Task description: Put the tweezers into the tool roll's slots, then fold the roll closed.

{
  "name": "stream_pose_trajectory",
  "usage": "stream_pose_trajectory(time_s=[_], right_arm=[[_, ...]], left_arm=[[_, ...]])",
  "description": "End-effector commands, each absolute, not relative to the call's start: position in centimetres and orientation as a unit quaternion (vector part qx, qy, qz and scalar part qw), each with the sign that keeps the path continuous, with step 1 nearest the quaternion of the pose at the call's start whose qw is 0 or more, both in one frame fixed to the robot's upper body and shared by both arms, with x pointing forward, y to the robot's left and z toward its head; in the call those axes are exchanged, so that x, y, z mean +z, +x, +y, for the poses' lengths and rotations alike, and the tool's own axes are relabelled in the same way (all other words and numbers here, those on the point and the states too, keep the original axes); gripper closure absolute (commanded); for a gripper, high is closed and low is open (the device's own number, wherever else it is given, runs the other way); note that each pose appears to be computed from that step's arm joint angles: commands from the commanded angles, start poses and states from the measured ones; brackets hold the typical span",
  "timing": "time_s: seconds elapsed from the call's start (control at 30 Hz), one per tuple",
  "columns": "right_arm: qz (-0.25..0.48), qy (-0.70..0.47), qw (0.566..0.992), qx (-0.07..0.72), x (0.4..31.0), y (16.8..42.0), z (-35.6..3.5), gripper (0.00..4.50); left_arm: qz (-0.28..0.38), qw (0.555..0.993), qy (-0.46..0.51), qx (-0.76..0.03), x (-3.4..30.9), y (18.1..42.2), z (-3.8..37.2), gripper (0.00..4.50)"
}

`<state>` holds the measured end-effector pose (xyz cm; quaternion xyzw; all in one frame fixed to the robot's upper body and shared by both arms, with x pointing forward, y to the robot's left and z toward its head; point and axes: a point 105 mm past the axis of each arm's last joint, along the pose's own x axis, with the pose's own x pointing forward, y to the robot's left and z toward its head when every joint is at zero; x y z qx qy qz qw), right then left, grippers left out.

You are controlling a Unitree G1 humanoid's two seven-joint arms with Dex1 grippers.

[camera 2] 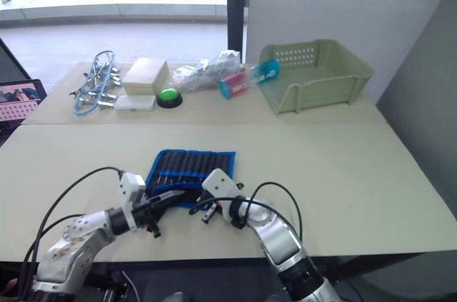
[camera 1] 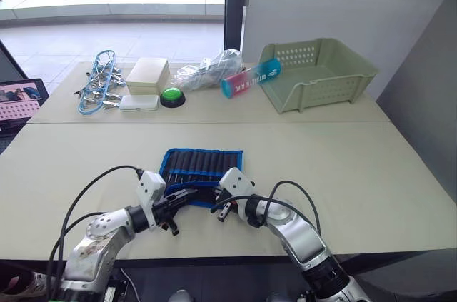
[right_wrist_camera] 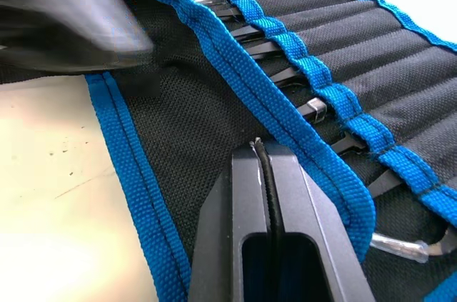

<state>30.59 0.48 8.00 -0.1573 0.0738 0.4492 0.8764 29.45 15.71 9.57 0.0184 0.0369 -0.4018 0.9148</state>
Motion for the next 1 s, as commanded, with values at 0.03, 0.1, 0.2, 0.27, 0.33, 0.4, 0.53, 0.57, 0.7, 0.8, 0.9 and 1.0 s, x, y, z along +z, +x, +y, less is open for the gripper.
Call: stream_pose_trajectory(time_s=[0.03, 0.1, 0.2, 0.27, 0.33, 0.4, 0.53, 0.57, 0.7, 0.8, 0.9, 1.0], right_arm=[[0.092, -0.163, 0.881, 0.435, 7.2, 30.8, -0.3, 4.5], [0.093, -0.166, 0.881, 0.433, 7.2, 30.9, -0.5, 4.5], [0.097, -0.17, 0.882, 0.428, 7.1, 30.9, -0.9, 4.5], [0.098, -0.171, 0.883, 0.426, 7.0, 30.9, -1.1, 4.5], [0.098, -0.17, 0.883, 0.426, 7.0, 30.8, -1.0, 4.5], [0.096, -0.17, 0.883, 0.428, 7.1, 30.7, -0.8, 4.5], [0.079, -0.178, 0.876, 0.441, 7.6, 30.4, -0.3, 4.5], [0.065, -0.172, 0.876, 0.446, 8.2, 30.3, 0.0, 4.5], [-0.007, -0.139, 0.869, 0.476, 11.8, 29.7, 1.4, 4.5], [-0.028, -0.131, 0.861, 0.491, 12.6, 29.5, 2.5, 4.5], [-0.03, -0.143, 0.848, 0.51, 12.5, 29.8, 5.0, 4.5], [-0.006, -0.179, 0.842, 0.509, 10.6, 30.6, 6.7, 4.5]], left_arm=[[0.022, 0.93, 0.036, -0.364, 9.4, 30.2, 17.2, 4.47], [0.015, 0.938, 0.027, -0.345, 9.5, 30.4, 18.0, 4.47], [0.027, 0.943, 0.03, -0.329, 8.9, 30.2, 19.1, 4.47], [0.042, 0.947, 0.029, -0.319, 8.1, 30.0, 19.7, 4.47], [0.05, 0.949, 0.017, -0.31, 7.5, 30.0, 19.9, 4.47], [0.052, 0.95, 0.012, -0.308, 7.0, 30.1, 19.9, 4.47], [0.048, 0.951, -0.009, -0.306, 7.0, 30.4, 19.4, 4.47], [0.049, 0.949, -0.008, -0.312, 7.0, 30.4, 19.1, 4.47], [0.055, 0.946, -0.011, -0.318, 6.8, 30.2, 18.7, 4.47], [0.064, 0.947, -0.011, -0.313, 6.5, 30.1, 18.8, 4.47], [0.067, 0.948, -0.016, -0.311, 6.7, 30.0, 19.2, 4.47], [0.072, 0.945, -0.018, -0.319, 6.7, 30.0, 18.9, 4.47]])
